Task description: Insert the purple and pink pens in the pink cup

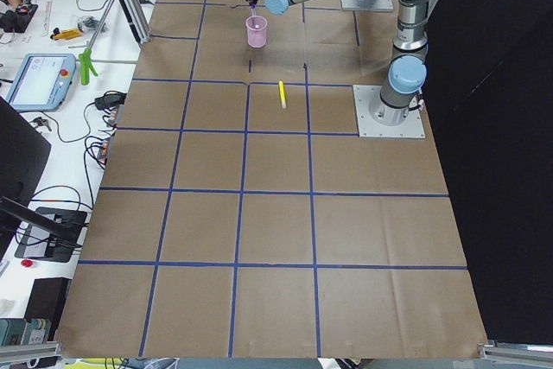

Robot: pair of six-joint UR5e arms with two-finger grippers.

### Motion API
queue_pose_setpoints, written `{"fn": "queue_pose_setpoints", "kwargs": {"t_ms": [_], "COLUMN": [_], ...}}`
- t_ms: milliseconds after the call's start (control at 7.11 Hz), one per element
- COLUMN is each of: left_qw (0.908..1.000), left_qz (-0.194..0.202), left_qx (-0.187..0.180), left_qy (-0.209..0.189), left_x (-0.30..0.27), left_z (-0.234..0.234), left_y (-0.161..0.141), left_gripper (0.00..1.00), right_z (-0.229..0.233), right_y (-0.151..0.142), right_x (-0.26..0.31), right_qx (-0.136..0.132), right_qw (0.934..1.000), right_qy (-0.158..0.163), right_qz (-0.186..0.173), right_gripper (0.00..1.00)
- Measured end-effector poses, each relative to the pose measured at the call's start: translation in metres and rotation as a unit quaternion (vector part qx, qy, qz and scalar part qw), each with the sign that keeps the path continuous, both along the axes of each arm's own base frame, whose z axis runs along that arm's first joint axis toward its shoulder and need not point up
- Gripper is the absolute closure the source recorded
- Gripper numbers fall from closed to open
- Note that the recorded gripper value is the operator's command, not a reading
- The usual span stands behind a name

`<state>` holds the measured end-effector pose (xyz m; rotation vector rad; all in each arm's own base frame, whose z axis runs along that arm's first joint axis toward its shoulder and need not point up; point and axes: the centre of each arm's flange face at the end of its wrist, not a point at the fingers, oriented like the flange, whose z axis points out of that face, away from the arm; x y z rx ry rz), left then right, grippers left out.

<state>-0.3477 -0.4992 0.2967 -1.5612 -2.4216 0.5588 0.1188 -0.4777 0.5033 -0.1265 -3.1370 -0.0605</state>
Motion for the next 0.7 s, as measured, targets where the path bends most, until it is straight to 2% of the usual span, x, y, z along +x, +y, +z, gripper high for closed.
{"fn": "queue_pose_setpoints", "kwargs": {"t_ms": [141,281,422,704], "left_qw": [1.0000,0.9999,0.9999,1.0000], "left_qz": [-0.001,-0.001,0.000,0.003], "left_qx": [0.007,0.011,0.014,0.008], "left_qy": [-0.004,-0.006,-0.007,-0.003], "left_x": [0.002,0.003,0.003,0.004], "left_z": [-0.010,-0.015,-0.017,-0.017], "left_y": [0.005,0.008,0.009,0.008], "left_gripper": [0.95,0.89,0.68,0.08], "right_z": [0.001,0.003,0.003,0.003], "right_y": [0.000,0.000,0.000,0.001], "right_x": [0.000,0.001,0.002,0.012], "right_qx": [-0.002,-0.003,-0.004,-0.007], "right_qw": [1.0000,1.0000,1.0000,0.9998], "right_qy": [0.000,-0.001,-0.001,-0.001], "right_qz": [0.000,0.001,0.004,0.016], "right_gripper": [0.00,0.00,0.00,0.00]}}
